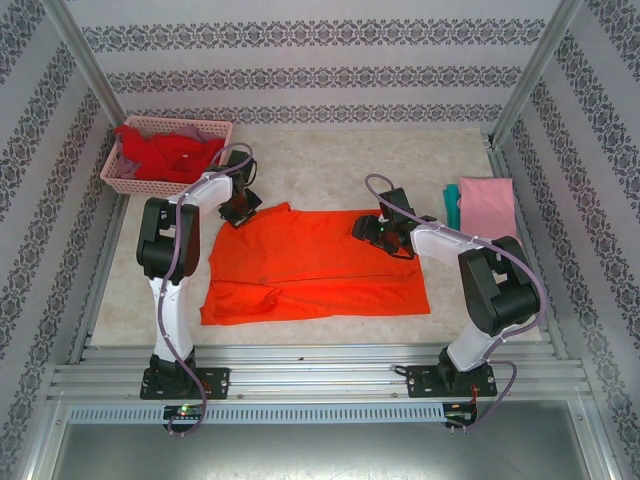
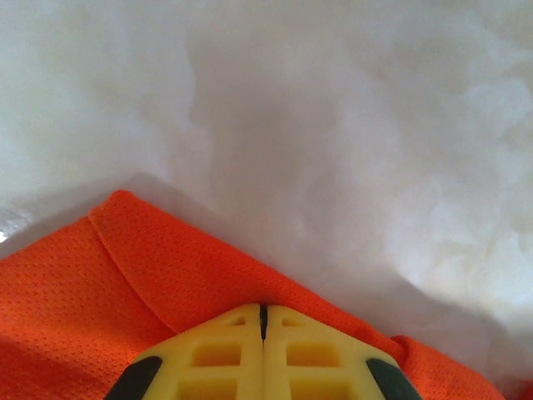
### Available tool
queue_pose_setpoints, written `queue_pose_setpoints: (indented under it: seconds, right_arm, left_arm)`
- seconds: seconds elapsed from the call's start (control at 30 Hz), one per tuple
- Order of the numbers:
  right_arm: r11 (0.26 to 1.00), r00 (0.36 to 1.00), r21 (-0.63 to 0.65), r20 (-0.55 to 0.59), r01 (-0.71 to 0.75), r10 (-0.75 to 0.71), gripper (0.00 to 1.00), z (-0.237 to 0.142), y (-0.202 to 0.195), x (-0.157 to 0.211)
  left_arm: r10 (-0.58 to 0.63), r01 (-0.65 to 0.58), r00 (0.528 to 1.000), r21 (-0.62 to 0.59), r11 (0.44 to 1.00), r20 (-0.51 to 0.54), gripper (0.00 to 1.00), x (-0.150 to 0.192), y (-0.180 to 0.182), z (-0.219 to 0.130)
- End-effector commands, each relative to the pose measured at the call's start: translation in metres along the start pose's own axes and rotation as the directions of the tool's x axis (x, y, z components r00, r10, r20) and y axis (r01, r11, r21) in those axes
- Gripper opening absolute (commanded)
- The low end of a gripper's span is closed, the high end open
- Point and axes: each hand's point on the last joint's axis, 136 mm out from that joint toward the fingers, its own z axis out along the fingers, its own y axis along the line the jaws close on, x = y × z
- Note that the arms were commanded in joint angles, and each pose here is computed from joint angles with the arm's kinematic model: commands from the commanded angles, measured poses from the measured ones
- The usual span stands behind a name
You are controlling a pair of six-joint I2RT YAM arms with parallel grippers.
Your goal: Fold and stack the t-shirts
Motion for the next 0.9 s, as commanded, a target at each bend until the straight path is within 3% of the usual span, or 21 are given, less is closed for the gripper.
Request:
queue_pose_setpoints:
  seconds: [0.0,0.37,0.47,0.87]
  right_arm:
    - [1.0,1.0,-0.011,-0.009,0.003,-0.003,0.63,0.001,0.004,0.003]
    - [1.0,1.0,-0.017,-0.003,0.005,-0.005,0.63,0.0,0.007,0.001]
    - [1.0,1.0,-0.014,-0.003,0.003,-0.003,0.63,0.0,0.005,0.002]
    - [1.0,1.0,-0.004,-0.007,-0.002,0.002,0.63,0.0,0.001,0.004]
  left_arm:
    - [0.009,-0.009,1.0,-0.005,1.0,0.011,0.0,-0.005,-0.001,-0.005]
    - [0.018,-0.022,0.988,0.019,1.0,0.152,0.0,-0.044,-0.014,-0.053]
    - [-0.001,0.0,0.989,0.004,1.0,0.151,0.3,-0.047,-0.008,-0.049]
    - [-0.021,0.024,0.998,-0.056,0.998,0.061,0.32,-0.04,0.002,-0.005]
